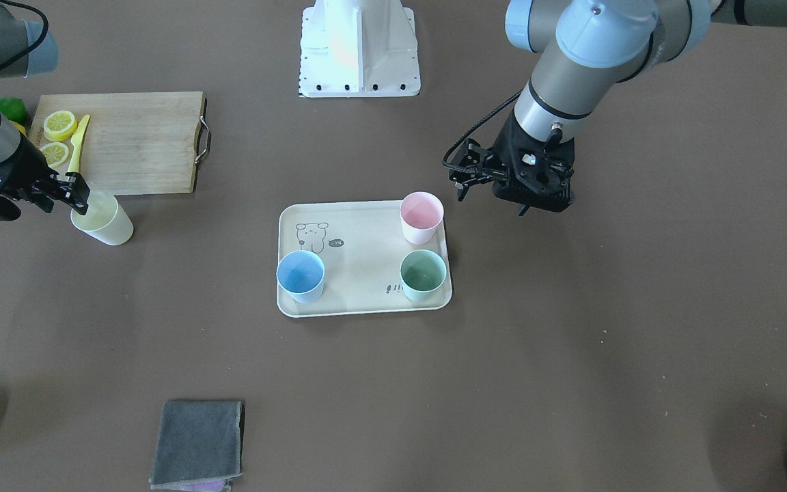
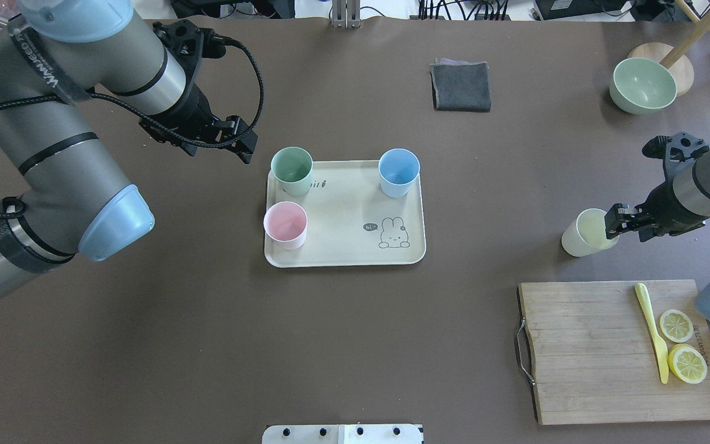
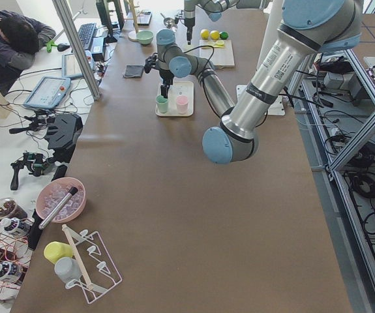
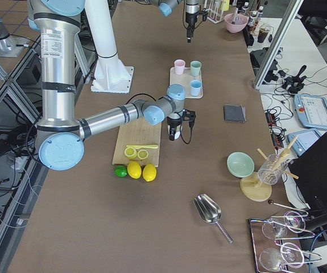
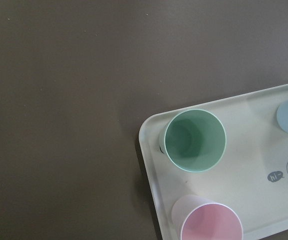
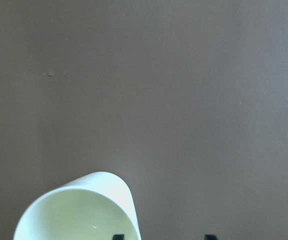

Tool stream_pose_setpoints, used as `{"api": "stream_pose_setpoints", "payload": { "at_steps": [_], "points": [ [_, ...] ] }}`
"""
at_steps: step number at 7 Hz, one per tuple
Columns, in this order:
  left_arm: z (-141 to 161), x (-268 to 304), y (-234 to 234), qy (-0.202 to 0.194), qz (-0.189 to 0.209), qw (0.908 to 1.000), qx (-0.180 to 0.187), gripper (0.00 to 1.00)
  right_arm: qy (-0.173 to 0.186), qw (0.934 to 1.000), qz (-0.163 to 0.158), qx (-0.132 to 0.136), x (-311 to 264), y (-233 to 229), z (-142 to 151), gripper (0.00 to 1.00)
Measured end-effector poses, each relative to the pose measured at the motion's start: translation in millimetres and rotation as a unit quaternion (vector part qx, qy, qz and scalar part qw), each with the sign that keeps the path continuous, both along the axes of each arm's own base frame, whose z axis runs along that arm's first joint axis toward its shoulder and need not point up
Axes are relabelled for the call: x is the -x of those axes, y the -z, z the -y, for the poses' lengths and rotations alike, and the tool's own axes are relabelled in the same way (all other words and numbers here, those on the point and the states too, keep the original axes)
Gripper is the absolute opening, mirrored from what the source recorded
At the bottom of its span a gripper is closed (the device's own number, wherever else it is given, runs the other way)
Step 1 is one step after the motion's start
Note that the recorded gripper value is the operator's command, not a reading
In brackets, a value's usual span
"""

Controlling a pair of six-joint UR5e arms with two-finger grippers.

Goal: Place all cups on tray

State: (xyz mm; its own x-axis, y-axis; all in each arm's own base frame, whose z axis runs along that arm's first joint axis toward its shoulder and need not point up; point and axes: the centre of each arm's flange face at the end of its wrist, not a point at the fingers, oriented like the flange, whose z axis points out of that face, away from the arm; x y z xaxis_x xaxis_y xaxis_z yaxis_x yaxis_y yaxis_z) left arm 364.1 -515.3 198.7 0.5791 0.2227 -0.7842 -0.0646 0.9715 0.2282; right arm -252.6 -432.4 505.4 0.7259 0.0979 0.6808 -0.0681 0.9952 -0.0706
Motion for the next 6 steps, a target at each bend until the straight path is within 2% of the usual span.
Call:
{"api": "stream_pose_setpoints", "payload": {
  "at_steps": [2,3,5,6],
  "points": [
    [3,21,-11,-0.003,0.005,0.9998,-0.018,0.98,-0.013,0.9999,0.000,0.010,16,7,0,0.00],
    [6,28,-15,-0.003,0.008,0.9997,-0.024,0.98,-0.021,0.9997,0.010,0.007,25,25,6,0.00],
    [17,47,-35,-0.009,0.022,0.9988,-0.042,0.99,-0.042,0.9982,0.042,0.004,42,78,23,0.00],
    [26,66,-56,-0.020,0.037,0.9973,-0.060,0.98,-0.059,0.9966,0.054,0.019,57,115,30,0.00]
  ]
}}
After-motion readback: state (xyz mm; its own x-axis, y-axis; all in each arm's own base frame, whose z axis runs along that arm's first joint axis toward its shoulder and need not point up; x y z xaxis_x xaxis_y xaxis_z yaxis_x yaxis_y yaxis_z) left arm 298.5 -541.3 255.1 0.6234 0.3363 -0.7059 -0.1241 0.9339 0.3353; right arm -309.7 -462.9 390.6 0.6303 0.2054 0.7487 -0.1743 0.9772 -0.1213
